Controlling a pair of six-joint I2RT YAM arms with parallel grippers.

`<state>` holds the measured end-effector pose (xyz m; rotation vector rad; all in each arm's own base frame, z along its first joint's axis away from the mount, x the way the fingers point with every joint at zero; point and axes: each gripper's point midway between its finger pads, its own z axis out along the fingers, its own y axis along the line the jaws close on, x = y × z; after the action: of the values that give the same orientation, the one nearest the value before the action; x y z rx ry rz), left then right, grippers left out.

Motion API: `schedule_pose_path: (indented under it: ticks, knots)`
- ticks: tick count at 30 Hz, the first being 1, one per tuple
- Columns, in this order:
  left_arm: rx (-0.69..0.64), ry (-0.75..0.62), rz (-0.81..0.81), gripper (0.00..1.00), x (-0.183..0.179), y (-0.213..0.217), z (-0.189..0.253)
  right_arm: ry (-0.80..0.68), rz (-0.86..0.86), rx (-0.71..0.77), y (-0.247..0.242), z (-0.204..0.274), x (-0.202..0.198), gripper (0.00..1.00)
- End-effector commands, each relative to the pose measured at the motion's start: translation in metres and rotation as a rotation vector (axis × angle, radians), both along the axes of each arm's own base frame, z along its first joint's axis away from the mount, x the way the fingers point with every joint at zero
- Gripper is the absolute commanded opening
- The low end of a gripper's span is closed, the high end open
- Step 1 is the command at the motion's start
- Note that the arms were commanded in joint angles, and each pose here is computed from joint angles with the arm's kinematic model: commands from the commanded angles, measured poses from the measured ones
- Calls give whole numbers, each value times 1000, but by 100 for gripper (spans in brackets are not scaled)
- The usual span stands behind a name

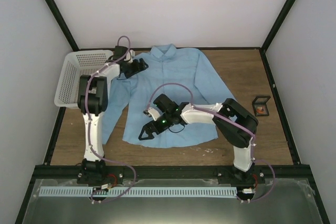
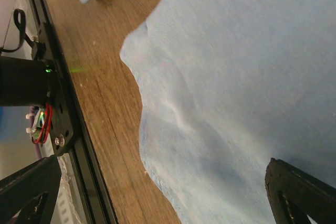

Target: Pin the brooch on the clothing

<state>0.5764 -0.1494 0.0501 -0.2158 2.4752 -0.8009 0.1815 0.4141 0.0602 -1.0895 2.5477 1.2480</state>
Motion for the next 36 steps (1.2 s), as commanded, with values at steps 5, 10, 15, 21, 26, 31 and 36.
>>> schedule_pose_path:
  ticks: [5, 10, 15, 21, 26, 31, 36]
  knots:
    - [111, -110, -80, 100, -32, -17, 85, -185, -141, 155, -26, 102, 55, 100]
    - [91, -199, -98, 100, -57, -37, 138, -279, -361, 107, -109, 117, 103, 100]
    - [-5, -237, -160, 100, -107, -73, 162, -245, -613, 62, -194, 105, 150, 100]
    - [-67, -187, -227, 98, -213, -100, 123, -284, -795, 86, -241, 116, 217, 100]
    - [-26, -99, -301, 98, -288, -109, 73, -265, -841, 88, -239, 108, 282, 100]
    - [40, -9, -373, 98, -338, -113, 28, -221, -804, 113, -217, 91, 348, 100]
    - [107, 105, -416, 98, -376, -107, -12, -232, -778, 120, -204, 75, 408, 100]
